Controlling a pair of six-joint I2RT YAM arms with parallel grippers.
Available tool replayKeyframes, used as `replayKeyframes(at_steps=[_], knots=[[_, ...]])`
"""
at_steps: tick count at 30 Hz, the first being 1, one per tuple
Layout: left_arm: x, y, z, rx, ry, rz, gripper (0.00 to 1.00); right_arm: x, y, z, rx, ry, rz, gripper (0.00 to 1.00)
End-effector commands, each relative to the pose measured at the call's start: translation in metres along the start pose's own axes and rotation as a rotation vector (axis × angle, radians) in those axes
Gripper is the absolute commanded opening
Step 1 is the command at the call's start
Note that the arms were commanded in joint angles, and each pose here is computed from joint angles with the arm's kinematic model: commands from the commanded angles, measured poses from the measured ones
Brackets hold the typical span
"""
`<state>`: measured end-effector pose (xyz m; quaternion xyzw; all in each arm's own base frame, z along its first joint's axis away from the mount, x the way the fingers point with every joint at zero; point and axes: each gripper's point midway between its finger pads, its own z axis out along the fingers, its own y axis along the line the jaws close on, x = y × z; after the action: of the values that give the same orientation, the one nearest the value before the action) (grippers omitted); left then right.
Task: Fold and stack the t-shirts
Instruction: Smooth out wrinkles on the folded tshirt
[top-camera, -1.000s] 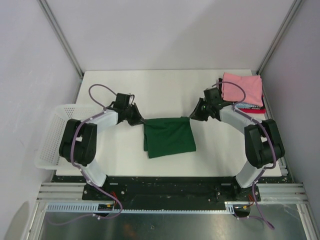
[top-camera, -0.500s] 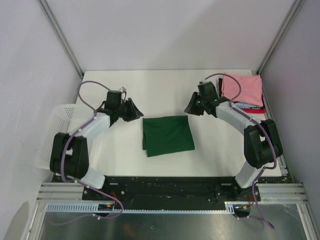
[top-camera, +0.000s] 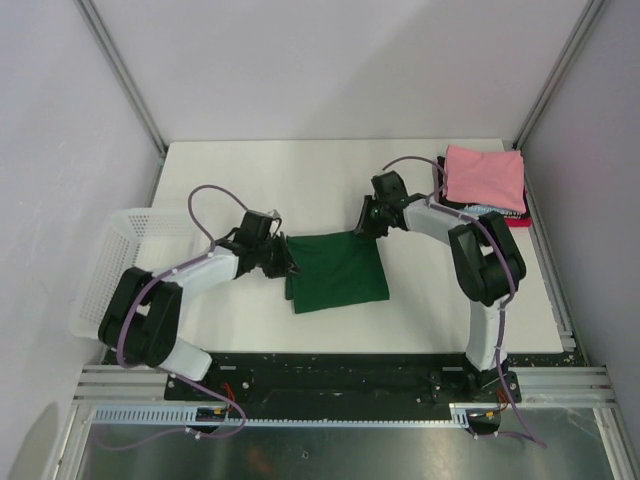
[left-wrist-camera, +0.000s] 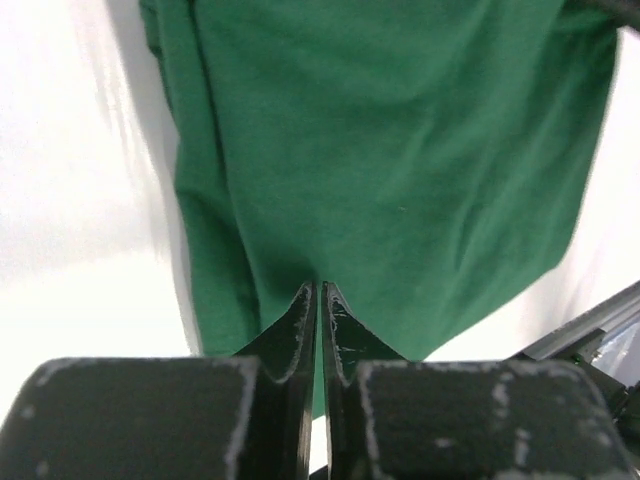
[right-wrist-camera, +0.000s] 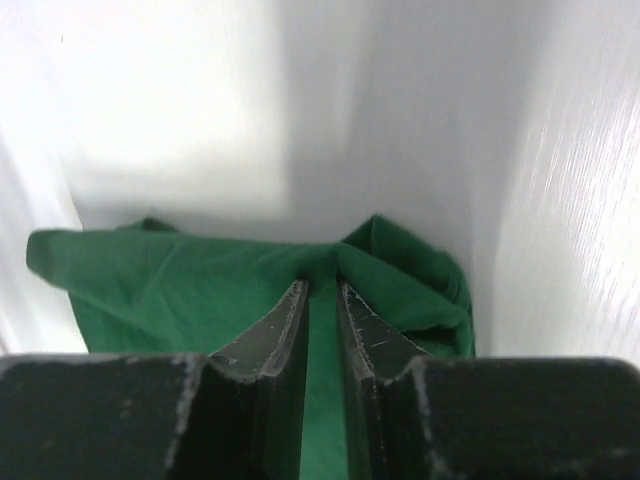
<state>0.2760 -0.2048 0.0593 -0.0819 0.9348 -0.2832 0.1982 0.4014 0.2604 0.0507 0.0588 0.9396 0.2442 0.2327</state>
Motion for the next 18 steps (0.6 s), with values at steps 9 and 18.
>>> replayKeyframes(at_steps=[9, 18], knots=[[-0.005, 0.012, 0.015, -0.053, -0.001, 0.015, 0.05, -0.057, 0.011, 0.004, -0.021, -0.062, 0.001, 0.3], [-0.052, -0.028, -0.004, 0.037, -0.099, 0.037, 0.11, -0.069, 0.017, -0.038, -0.004, -0.131, -0.016, 0.3]])
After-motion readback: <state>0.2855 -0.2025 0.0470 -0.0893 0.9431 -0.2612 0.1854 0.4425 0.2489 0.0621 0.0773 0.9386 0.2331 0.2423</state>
